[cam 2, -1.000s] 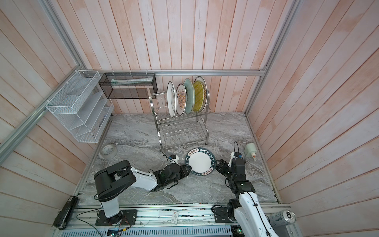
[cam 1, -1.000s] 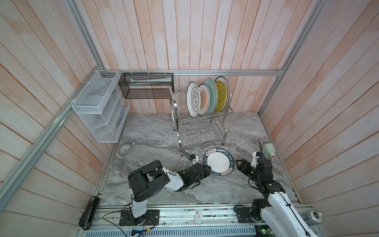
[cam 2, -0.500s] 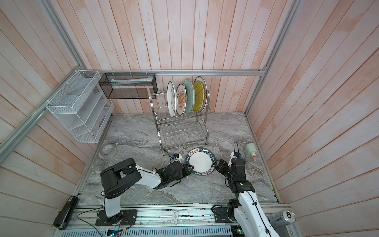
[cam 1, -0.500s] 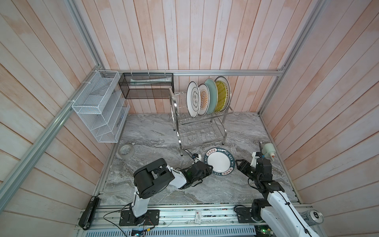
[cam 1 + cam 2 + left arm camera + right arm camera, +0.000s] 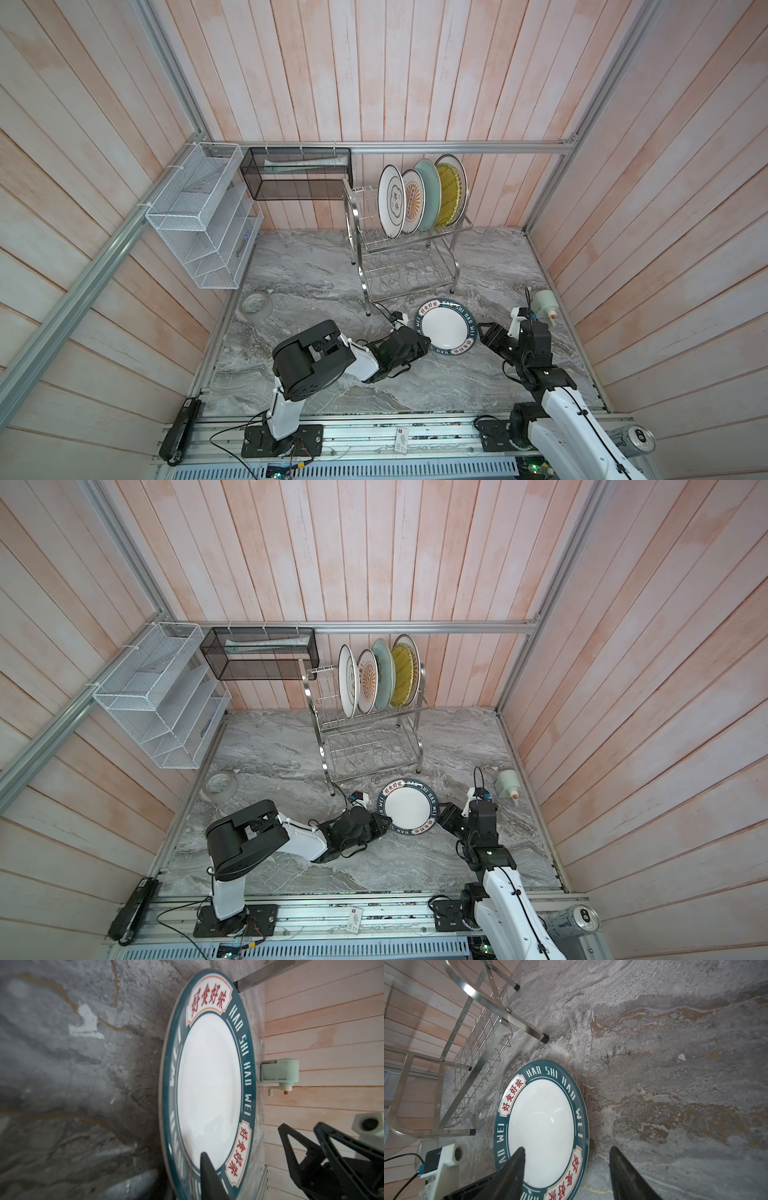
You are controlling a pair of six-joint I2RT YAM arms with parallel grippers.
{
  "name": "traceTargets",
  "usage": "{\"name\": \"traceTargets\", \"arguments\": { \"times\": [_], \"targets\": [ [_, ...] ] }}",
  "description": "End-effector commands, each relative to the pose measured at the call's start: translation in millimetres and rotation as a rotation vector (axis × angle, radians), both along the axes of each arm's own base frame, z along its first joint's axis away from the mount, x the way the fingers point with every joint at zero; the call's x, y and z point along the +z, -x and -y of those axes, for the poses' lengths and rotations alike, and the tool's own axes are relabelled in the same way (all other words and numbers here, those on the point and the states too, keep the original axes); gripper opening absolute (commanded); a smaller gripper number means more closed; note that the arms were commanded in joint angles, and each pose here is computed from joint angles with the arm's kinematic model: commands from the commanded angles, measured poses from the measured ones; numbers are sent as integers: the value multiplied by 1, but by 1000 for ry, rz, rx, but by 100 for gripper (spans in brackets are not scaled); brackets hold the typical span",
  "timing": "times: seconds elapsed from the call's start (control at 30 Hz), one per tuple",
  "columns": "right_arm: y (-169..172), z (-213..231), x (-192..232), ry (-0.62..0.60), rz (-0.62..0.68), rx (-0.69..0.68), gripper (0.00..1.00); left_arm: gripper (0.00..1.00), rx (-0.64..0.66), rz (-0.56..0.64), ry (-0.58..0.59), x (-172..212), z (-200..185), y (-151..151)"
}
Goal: Load the plates into the dish rack
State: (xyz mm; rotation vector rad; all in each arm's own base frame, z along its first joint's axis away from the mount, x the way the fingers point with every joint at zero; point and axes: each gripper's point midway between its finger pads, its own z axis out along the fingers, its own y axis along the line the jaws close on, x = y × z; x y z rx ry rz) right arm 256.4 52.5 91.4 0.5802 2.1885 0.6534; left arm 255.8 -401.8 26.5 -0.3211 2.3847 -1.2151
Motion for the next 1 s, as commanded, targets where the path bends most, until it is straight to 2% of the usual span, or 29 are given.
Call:
{"name": "traceTargets", "arguments": {
  "times": [0.0,0.3,0.37,0.4,0.8,0.97],
  "targets": [
    [1,1,1,-6,4,-3,65,19,-17,-64,-83,-31,-9,8],
    [1,2,3,-1,5,-5,65,14,-11,-71,-81,-32,-12,8],
    [1,2,3,2,6,-3,65,10,-15,-72,-80,-32,-12,9],
    [1,3,4,3,6,-6,65,0,-13,-72,-79,-32,-12,8],
    [-1,9,12,29,19,-23,65,0,-20,-77,-68,-30,-14,9],
    [-3,14,19,44,32,-40,64,0,-81,-53,-31,-17,-3,13]
  ]
}}
